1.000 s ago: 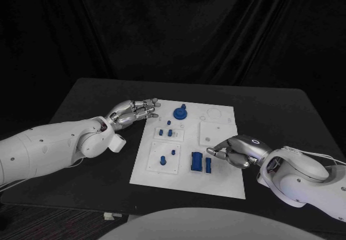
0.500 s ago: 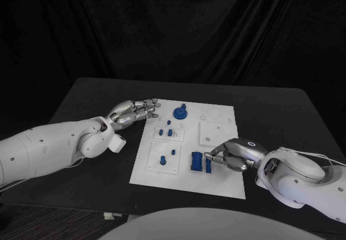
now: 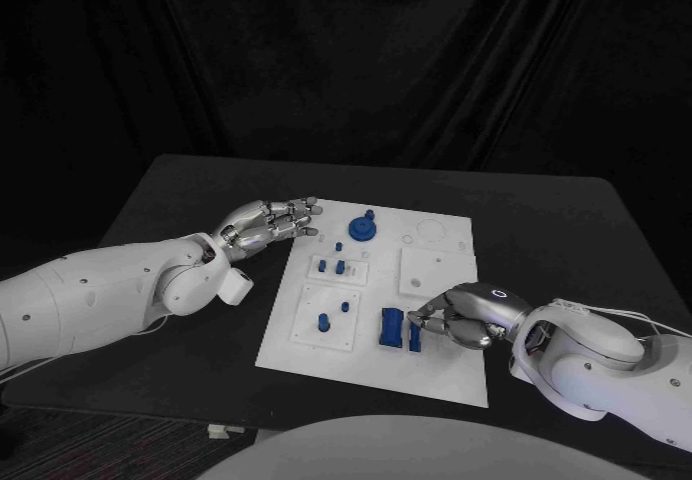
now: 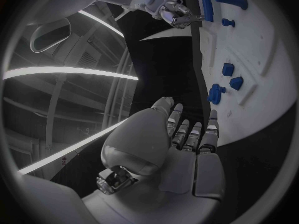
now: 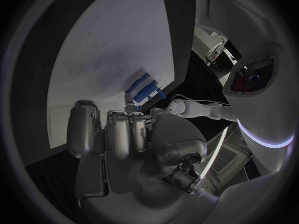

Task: Assemble the parts on the task board

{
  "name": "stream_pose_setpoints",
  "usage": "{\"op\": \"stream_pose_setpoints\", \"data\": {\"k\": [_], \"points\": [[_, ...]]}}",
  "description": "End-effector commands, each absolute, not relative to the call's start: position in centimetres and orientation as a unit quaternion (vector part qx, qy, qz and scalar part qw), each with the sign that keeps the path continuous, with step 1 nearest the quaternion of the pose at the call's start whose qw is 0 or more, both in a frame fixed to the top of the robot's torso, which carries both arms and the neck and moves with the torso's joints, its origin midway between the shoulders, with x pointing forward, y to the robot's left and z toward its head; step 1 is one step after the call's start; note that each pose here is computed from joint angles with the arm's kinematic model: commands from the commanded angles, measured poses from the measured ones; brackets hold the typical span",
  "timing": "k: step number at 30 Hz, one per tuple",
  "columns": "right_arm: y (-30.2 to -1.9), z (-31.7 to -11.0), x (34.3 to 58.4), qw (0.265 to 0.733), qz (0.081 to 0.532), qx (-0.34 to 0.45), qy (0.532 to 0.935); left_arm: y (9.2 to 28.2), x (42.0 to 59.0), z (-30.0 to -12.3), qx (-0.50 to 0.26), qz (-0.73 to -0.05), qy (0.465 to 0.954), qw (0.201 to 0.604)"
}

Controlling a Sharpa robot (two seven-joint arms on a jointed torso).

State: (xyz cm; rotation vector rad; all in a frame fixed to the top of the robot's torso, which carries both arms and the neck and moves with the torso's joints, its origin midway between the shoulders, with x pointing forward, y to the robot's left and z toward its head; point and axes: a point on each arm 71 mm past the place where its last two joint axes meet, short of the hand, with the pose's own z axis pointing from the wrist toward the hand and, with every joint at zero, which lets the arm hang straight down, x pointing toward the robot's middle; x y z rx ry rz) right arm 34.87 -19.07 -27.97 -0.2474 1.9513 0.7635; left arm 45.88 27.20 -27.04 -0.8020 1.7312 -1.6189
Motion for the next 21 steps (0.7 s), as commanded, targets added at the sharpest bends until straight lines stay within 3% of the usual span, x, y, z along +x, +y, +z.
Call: {"op": "stream_pose_setpoints", "data": {"k": [1,11,21], "points": [[-19.1,-28.5,34.6,0.481,0.303,-0.114,0.815,27.0,45.8,-26.9,-0.303,-0.624,0.65,0.311],[-19.6,-28.4,34.9,0.498,0.294,-0.107,0.809,27.1,45.8,-27.0,-0.304,-0.623,0.65,0.311],[-20.7,-26.7,34.8,0.559,0.324,-0.083,0.758,27.2,45.9,-27.0,-0.304,-0.622,0.649,0.315]]}}
